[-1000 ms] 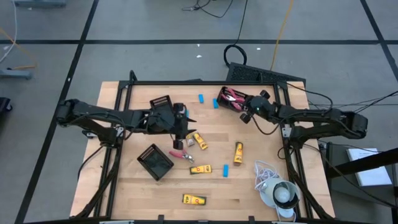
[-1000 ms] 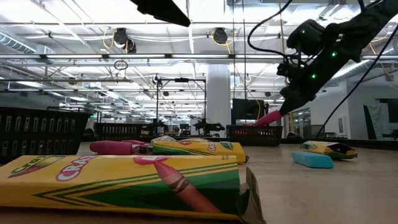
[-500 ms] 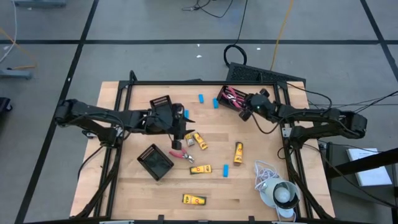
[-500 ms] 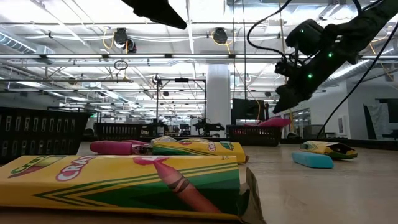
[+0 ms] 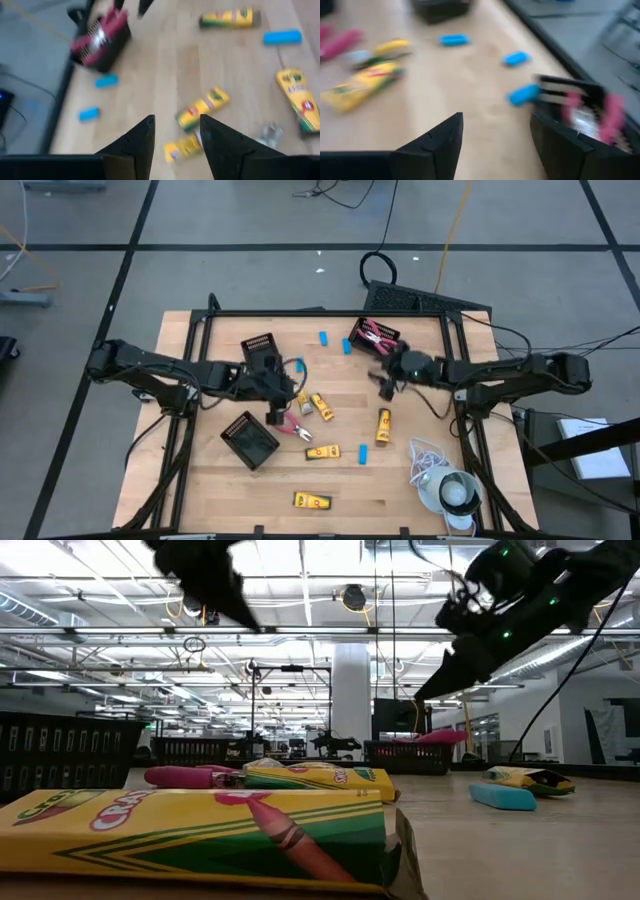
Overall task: Pick & Place School Supplies
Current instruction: Put the pink grommet eyelet pliers into the top right black bin
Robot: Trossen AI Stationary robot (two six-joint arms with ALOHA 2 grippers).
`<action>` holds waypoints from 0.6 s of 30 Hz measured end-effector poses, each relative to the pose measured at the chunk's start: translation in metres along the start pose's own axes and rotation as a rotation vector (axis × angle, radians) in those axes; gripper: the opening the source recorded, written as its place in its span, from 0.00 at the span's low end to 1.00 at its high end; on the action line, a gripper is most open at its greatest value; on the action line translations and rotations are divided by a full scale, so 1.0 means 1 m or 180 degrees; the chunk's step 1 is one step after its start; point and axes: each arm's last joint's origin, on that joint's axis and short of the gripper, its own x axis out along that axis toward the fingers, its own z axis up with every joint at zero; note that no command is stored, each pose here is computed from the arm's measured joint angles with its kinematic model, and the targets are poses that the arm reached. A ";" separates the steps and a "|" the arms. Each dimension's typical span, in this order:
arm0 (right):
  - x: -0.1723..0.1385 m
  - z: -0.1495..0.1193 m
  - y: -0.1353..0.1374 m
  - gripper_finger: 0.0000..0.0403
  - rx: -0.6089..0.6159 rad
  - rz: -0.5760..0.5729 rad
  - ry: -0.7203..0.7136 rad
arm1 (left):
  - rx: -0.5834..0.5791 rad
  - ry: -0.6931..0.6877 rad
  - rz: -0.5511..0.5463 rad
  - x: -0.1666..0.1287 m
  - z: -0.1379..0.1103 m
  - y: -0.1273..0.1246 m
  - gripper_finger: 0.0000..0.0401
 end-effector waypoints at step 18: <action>-0.021 0.013 0.056 0.57 -0.0446 0.0501 -0.0122 | -0.0102 0.0589 -0.1020 0.063 -0.052 -0.060 0.49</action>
